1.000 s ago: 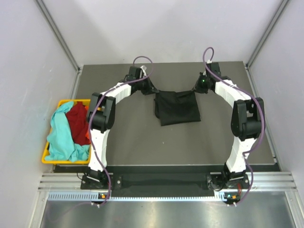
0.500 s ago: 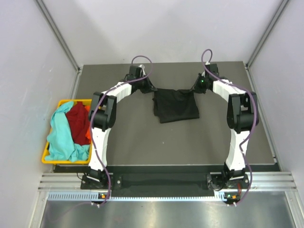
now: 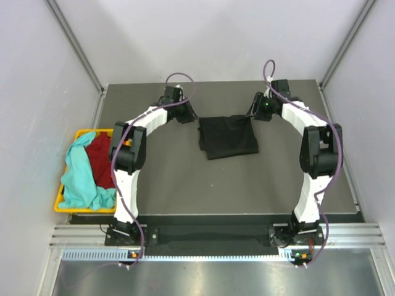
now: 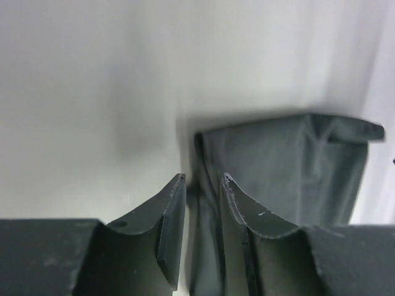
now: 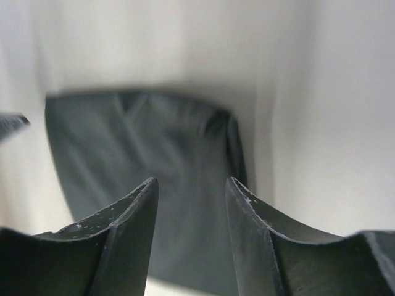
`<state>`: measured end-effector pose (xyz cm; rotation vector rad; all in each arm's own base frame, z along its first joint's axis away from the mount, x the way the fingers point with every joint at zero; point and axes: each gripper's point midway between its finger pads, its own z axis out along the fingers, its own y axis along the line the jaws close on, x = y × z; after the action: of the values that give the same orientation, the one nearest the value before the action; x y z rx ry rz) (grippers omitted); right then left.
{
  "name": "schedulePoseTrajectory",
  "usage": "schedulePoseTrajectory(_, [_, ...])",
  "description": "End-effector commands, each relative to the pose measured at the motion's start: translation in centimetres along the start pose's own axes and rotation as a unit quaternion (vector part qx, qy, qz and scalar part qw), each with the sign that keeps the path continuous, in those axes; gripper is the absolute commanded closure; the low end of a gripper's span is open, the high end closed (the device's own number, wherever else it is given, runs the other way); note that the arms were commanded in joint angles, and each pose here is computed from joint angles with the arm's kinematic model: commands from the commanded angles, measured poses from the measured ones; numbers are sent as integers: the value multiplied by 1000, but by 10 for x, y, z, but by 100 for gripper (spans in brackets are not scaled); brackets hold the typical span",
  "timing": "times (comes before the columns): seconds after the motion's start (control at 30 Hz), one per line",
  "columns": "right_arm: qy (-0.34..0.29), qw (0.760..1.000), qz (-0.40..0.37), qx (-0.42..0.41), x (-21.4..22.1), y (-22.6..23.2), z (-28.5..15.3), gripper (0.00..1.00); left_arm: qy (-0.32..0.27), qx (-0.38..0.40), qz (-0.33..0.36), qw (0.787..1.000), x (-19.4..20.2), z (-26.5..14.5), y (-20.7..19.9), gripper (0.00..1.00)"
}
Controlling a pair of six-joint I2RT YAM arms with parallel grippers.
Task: Fold and stack the t-shirts
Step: Fold the tshirt
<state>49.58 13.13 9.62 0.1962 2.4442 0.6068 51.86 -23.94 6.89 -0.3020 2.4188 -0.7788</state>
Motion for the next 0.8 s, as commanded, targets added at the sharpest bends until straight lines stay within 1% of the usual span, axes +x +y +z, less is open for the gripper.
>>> schedulePoseTrajectory(0.0, [-12, 998, -58, -19, 3, 12, -47, 51, -29, 28, 35, 999, -14, -47, -29, 65])
schedulePoseTrajectory(0.03, [2, 998, -67, -16, 17, 5, -45, 51, -17, 40, 38, 998, -5, -50, -32, 65])
schedulePoseTrajectory(0.07, [10, 997, -72, -25, 22, 5, -45, 50, 1, 39, 34, 999, 10, -48, -24, 65])
schedulePoseTrajectory(0.17, [46, 995, -84, -27, 42, -3, -38, 50, 14, 77, 30, 996, 27, -54, -32, 65])
schedulePoseTrajectory(0.23, [63, 994, -83, -25, 52, -11, -31, 50, 25, 88, 31, 995, 41, -53, -32, 64])
schedulePoseTrajectory(0.4, [81, 993, -82, -21, 67, -23, -21, 50, 65, 76, 31, 994, 69, -45, -27, 64])
schedulePoseTrajectory(0.53, [96, 992, -81, -27, 81, -27, -14, 50, 78, 74, 38, 993, 84, -39, -24, 64])
schedulePoseTrajectory(0.63, [100, 992, -71, -39, 90, -26, -16, 55, 84, 76, 35, 993, 90, -37, -22, 64])
schedulePoseTrajectory(0.67, [100, 992, -70, -38, 92, -26, -17, 60, 85, 73, 35, 993, 93, -37, -20, 64])
schedulePoseTrajectory(0.77, [100, 992, -63, -40, 100, -26, -20, 62, 91, 52, 38, 994, 98, -38, -10, 65])
